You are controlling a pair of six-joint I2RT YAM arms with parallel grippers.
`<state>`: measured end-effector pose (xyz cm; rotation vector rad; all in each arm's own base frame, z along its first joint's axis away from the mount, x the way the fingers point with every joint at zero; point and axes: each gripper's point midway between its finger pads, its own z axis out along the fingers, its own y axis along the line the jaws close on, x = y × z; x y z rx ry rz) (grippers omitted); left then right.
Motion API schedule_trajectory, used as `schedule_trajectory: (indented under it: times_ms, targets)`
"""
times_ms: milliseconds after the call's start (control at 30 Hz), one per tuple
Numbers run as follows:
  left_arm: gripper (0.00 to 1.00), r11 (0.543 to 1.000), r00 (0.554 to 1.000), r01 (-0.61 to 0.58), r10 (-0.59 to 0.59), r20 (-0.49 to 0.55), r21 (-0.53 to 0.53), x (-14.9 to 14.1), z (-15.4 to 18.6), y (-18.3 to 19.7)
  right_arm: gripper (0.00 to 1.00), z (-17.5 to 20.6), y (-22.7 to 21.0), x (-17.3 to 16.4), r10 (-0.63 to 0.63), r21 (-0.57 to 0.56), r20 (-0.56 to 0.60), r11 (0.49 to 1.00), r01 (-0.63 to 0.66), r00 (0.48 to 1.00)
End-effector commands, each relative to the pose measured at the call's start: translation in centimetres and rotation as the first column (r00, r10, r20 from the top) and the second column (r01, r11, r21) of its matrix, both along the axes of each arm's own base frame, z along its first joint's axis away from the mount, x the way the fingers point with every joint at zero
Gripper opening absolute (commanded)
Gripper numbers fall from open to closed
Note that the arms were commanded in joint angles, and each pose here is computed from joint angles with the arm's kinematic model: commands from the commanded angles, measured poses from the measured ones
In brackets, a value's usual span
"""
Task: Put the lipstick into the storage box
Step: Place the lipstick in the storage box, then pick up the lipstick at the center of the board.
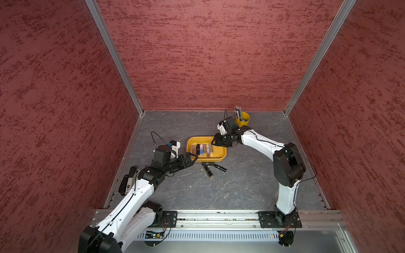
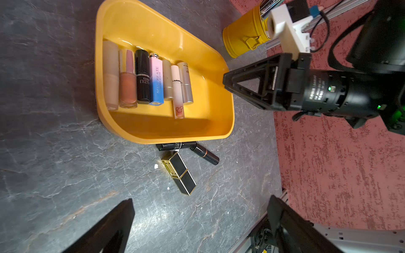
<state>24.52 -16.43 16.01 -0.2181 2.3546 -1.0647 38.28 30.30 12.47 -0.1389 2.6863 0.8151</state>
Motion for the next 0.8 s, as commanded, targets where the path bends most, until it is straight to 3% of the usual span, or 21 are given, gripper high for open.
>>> schedule_trajectory:
  times_ms: [0, 467, 767]
  targets:
    - [1.0, 0.999, 1.0, 0.02, -0.02, 0.011, -0.049, -0.2, 0.3, -1.1, 0.48, 0.6, -0.7, -1.3, 0.025, -0.026, 0.039, 0.999, -0.024, 0.999]
    - [1.0, 0.995, 0.996, 0.092, -0.092, -0.01, -0.047, -1.4, -2.0, -5.9, 0.52, -1.4, -4.6, -9.9, 0.148, -0.216, 0.039, 0.967, -0.137, 0.988]
    - [1.0, 0.993, 0.994, 0.111, -0.111, -0.008, -0.038, -0.6, -1.4, -7.4, 0.57, -4.3, -4.8, -11.5, 0.211, -0.291, 0.006, 0.935, -0.2, 0.977]
